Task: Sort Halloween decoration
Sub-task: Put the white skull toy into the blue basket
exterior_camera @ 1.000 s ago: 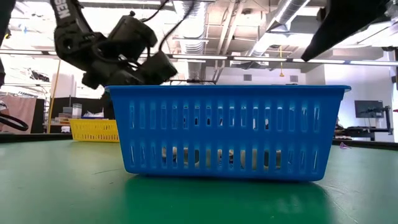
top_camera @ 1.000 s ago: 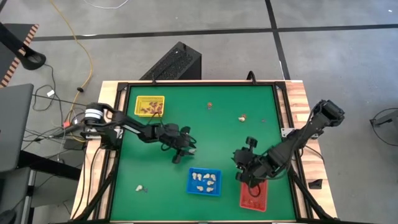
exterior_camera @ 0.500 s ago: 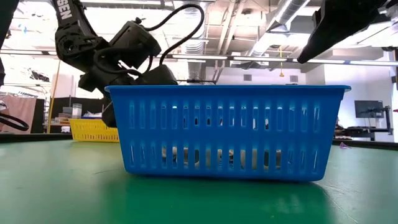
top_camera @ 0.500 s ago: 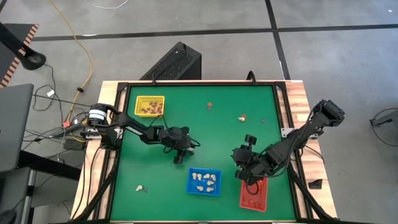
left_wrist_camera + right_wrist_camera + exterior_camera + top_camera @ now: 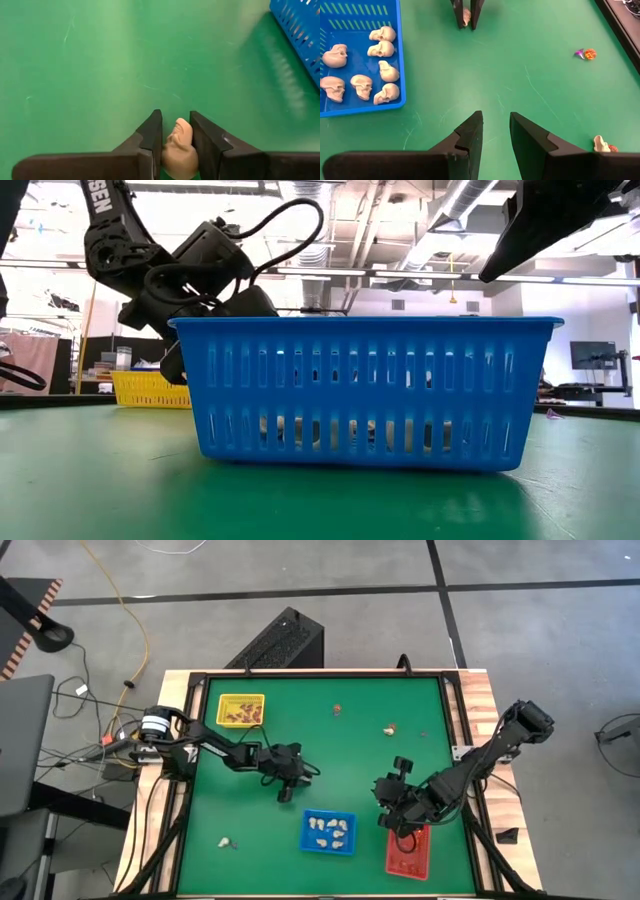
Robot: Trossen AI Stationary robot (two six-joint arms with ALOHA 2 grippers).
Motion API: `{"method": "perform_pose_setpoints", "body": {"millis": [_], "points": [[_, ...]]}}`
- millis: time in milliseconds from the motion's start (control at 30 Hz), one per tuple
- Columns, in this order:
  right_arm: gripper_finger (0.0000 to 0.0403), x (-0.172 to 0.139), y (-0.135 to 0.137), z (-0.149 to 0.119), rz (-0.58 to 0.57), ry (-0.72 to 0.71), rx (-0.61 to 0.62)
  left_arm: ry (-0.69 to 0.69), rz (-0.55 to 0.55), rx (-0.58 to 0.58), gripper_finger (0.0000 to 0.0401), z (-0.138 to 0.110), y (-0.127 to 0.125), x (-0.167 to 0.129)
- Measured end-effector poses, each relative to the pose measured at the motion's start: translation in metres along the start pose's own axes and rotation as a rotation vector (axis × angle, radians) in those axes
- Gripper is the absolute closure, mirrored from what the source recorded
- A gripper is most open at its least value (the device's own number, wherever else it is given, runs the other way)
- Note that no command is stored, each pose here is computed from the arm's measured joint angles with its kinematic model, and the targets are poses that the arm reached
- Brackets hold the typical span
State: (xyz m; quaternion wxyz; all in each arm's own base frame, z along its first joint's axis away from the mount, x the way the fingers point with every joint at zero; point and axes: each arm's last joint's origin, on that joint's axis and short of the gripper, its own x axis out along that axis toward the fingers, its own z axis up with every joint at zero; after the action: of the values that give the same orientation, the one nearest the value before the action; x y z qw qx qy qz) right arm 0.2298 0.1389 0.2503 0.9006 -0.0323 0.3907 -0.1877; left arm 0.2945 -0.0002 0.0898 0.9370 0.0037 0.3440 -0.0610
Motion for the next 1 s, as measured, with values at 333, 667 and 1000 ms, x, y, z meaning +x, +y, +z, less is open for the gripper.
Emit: {"method": "perform_pose_setpoints", "body": {"millis": [333,667,1000], "points": [[0.0275,0.0,0.0,0.0,0.001,0.0,0.001,-0.447,-0.143,0.063,0.0325,0.056,-0.016,-0.03],[0.0275,0.005,-0.005,0.004,-0.017,0.002,0.025,-0.562,-0.324,0.131,0.0307,0.085,-0.08,-0.031],[0.0275,0.005,-0.003,0.005,-0.004,-0.004,0.035,-0.591,-0.199,0.122,0.0211,0.099,-0.1,-0.033]]}}
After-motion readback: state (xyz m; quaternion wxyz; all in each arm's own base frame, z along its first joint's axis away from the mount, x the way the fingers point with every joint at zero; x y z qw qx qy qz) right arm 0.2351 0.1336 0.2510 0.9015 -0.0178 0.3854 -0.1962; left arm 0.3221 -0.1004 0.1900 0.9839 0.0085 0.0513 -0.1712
